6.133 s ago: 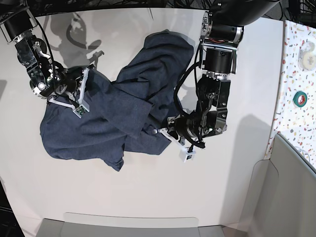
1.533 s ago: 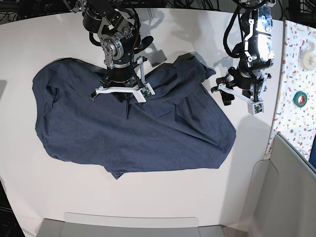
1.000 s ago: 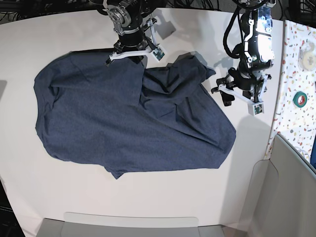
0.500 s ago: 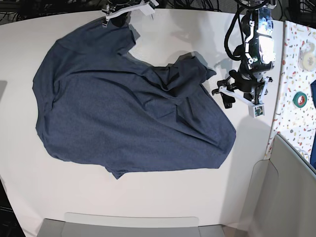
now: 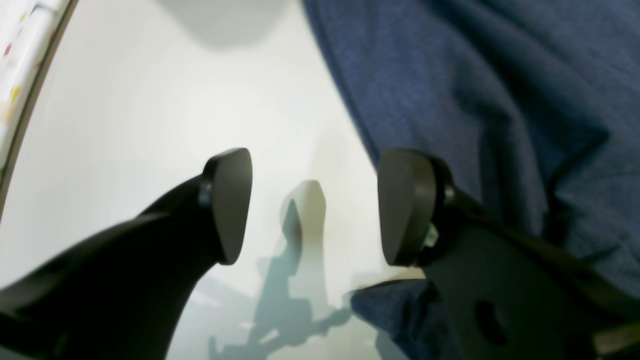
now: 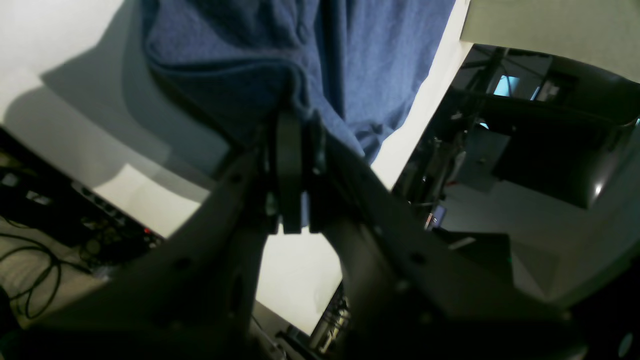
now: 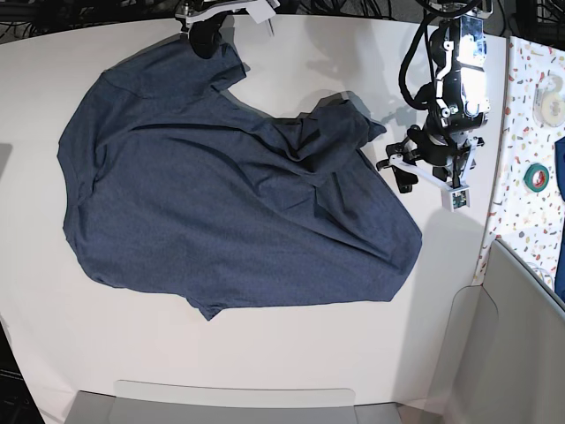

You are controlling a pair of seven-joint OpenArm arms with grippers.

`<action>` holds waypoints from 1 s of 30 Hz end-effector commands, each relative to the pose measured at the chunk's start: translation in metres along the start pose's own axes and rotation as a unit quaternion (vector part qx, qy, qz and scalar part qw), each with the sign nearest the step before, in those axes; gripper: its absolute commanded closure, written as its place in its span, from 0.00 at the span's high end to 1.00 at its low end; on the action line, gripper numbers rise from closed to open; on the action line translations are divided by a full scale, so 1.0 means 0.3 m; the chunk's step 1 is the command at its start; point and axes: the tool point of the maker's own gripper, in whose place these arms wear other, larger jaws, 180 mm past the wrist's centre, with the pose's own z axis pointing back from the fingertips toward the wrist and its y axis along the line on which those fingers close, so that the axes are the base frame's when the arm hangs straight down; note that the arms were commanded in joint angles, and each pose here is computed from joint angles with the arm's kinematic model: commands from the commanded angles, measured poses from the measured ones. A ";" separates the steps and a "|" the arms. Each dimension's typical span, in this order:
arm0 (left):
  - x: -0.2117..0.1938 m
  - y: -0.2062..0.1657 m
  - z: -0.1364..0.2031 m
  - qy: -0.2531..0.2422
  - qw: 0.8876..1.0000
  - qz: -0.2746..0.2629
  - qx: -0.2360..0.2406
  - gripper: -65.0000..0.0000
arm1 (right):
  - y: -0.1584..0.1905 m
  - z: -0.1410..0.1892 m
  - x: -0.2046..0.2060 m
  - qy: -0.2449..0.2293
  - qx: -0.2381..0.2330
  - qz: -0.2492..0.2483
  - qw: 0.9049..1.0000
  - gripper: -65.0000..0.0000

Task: Layout the t-shirt on the table in an organized manner, then fold the t-shirt properly
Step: 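Drag the grasped fabric away from the shirt body with the right gripper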

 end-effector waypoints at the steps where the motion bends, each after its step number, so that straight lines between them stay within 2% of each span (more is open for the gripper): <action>1: 0.042 0.001 0.008 -0.021 1.000 -0.002 -0.001 0.57 | 0.018 0.025 -0.084 0.041 0.010 0.024 0.999 0.00; 6: 0.042 0.001 0.008 -0.021 1.000 -0.002 -0.001 0.57 | -0.049 -0.032 -0.125 0.084 -0.021 -0.003 0.996 0.00; 13: 0.042 0.001 0.008 -0.022 1.000 -0.002 -0.001 0.57 | -0.083 -0.053 -0.107 0.087 -0.036 -0.023 0.995 0.00; 19: 0.041 0.002 0.008 -0.021 1.000 -0.002 0.001 0.57 | -0.039 -0.023 -0.121 0.091 -0.015 -0.013 0.996 0.00; 30: 0.042 0.001 0.008 -0.021 1.000 -0.002 0.000 0.57 | 0.120 0.122 -0.225 0.096 0.068 0.054 0.992 0.00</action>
